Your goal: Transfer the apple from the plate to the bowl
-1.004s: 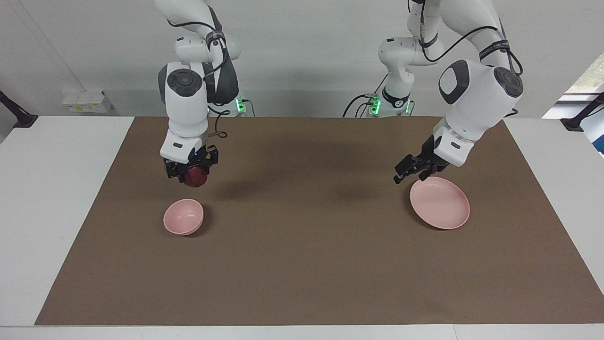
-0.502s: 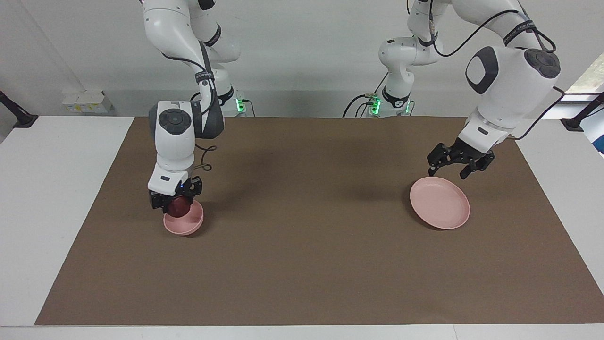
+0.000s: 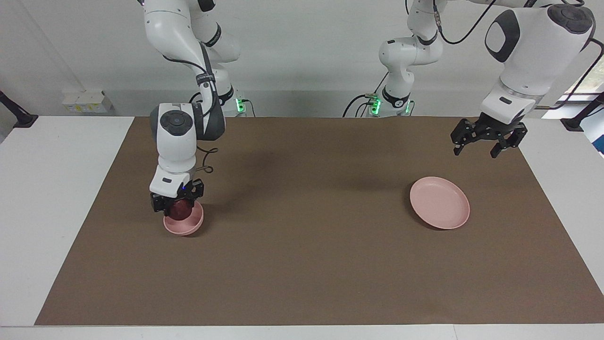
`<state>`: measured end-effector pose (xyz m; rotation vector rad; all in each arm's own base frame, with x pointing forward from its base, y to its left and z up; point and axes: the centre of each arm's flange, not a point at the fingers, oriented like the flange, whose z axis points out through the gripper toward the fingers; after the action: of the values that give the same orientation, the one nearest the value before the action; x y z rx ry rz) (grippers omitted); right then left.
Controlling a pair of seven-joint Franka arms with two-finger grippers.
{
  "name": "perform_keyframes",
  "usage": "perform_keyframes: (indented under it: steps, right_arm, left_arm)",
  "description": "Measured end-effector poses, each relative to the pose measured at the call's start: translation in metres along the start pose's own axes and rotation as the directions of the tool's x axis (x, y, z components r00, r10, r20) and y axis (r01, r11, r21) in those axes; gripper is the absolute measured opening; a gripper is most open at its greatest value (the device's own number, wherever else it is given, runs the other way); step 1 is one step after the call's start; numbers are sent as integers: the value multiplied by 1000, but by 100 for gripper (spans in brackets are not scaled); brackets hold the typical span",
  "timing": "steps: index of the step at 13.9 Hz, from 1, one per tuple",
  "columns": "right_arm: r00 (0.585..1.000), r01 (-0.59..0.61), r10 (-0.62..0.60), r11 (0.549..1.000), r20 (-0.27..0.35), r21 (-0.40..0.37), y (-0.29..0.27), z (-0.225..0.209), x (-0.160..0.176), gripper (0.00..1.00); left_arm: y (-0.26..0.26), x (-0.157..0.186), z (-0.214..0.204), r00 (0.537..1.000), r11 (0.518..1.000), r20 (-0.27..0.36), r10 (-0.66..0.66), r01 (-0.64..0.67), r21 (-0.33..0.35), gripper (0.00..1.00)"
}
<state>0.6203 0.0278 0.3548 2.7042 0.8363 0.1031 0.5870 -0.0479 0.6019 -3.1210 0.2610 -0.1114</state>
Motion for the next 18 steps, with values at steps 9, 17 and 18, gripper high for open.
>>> perform_keyframes:
  steps: [9,17,18]
  right_arm:
    - [1000,0,0,1000,-6,2,0,8,3,93]
    - [1000,-11,11,1000,6,-4,9,-9,8,100]
    - [999,-35,35,999,19,15,12,-20,11,100]
  left_arm:
    - [-8,0,-8,1000,1000,-13,-25,25,-13,100]
    - [-3,-16,-33,1000,1000,-11,-22,22,-6,100]
    - [-5,-18,-33,1000,1000,-4,-27,26,-6,100]
